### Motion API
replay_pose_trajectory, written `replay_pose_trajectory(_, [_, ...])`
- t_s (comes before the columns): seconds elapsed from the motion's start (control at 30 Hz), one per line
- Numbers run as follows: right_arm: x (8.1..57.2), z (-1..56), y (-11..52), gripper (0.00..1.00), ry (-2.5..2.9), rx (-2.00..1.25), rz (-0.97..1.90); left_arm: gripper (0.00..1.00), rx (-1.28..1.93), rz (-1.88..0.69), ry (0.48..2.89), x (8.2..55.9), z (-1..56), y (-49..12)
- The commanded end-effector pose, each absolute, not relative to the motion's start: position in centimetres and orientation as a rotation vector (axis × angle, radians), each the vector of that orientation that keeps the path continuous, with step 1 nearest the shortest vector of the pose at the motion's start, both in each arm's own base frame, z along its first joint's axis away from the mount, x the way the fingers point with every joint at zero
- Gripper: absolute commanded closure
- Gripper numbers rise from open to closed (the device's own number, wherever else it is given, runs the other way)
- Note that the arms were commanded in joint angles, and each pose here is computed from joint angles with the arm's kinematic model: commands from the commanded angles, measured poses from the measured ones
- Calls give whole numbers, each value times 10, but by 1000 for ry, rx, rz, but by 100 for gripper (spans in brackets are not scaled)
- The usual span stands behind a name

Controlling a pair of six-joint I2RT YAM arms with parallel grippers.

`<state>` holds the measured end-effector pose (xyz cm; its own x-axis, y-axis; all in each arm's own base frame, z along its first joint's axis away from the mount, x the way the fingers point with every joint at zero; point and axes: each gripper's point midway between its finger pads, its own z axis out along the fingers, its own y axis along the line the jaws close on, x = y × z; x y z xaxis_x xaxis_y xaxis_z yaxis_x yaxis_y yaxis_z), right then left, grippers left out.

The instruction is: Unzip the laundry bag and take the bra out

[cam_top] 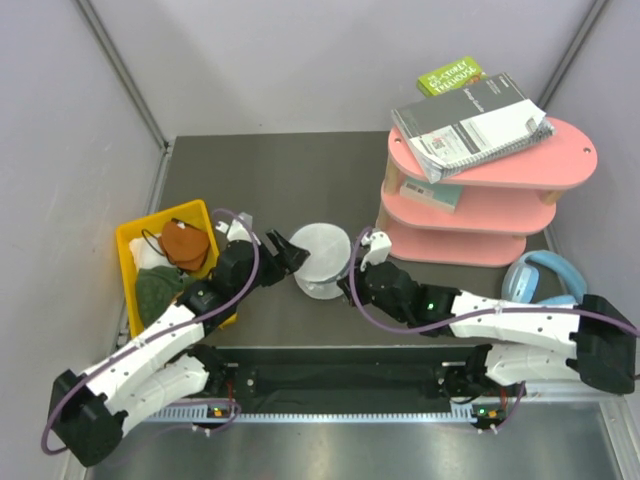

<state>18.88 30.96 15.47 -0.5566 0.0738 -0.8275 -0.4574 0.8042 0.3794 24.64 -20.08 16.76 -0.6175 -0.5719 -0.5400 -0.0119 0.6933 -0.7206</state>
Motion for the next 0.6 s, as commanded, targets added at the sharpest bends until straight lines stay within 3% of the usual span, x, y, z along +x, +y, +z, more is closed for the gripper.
replay_pose_trajectory(0.0, [181, 168, 339, 100, 2011, -271, 849, 15, -420, -856, 2122, 228, 161, -187])
replay_pose_trajectory(0.27, [167, 168, 375, 100, 2012, -330, 893, 15, -497, -1089, 2152, 190, 141, -194])
replay_pose_trajectory(0.57, [159, 177, 397, 100, 1990, -351, 923, 18, -529, -1127, 2140, 188, 138, -195])
